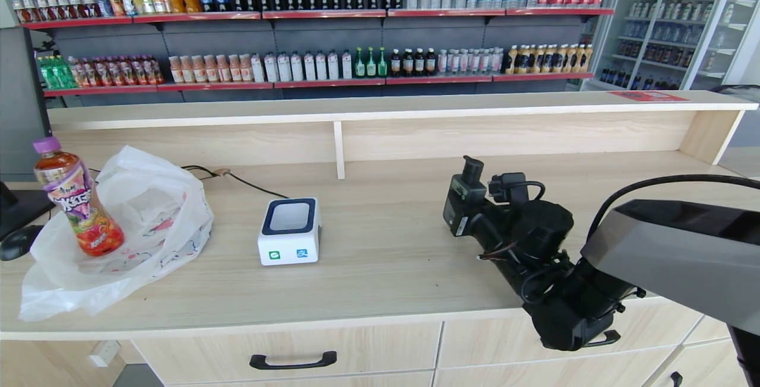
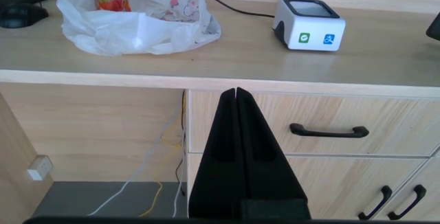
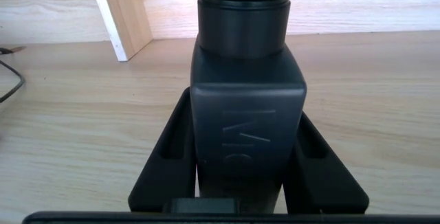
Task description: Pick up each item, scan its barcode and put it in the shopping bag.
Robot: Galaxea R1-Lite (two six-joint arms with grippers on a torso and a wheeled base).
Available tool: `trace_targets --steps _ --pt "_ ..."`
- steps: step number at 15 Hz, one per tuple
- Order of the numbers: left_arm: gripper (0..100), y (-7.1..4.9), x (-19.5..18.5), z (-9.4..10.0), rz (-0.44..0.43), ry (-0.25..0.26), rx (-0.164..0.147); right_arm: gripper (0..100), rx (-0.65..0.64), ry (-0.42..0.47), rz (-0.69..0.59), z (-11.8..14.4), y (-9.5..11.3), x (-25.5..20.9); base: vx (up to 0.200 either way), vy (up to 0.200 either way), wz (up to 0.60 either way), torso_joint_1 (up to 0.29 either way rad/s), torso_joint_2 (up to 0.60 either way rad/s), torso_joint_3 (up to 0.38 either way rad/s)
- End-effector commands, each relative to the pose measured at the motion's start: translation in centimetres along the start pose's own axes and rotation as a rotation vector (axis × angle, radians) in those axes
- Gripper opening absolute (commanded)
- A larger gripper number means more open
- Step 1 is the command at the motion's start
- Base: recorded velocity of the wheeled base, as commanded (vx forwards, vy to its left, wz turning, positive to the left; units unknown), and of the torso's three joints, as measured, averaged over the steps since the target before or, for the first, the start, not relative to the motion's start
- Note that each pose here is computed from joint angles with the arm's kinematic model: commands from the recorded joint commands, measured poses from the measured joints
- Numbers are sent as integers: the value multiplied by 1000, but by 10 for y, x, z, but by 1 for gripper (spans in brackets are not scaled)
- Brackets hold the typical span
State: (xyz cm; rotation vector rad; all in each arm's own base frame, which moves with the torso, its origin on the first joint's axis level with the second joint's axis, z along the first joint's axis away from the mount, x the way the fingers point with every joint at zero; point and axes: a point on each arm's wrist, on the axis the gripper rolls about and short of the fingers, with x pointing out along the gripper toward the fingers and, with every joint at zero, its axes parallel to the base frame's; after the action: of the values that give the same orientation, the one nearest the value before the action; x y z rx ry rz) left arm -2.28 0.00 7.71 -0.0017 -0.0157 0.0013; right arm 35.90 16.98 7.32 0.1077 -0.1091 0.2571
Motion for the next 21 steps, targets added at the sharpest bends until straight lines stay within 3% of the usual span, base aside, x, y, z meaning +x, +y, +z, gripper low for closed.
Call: trace_targets --steps 1,12,17,21 --pt "0 0 0 0 0 0 -1 0 7 -23 1 11 0 -2 0 0 0 0 0 0" --pt "0 0 0 -1 0 10 0 0 14 -77 2 64 -5 -41 0 0 0 0 0 0" --pt "0 0 0 -1 -1 10 2 0 27 -88 44 85 3 -73 0 0 0 0 0 0" --pt "0 0 0 -1 0 10 -4 0 49 -110 127 102 23 -97 0 0 0 0 0 0"
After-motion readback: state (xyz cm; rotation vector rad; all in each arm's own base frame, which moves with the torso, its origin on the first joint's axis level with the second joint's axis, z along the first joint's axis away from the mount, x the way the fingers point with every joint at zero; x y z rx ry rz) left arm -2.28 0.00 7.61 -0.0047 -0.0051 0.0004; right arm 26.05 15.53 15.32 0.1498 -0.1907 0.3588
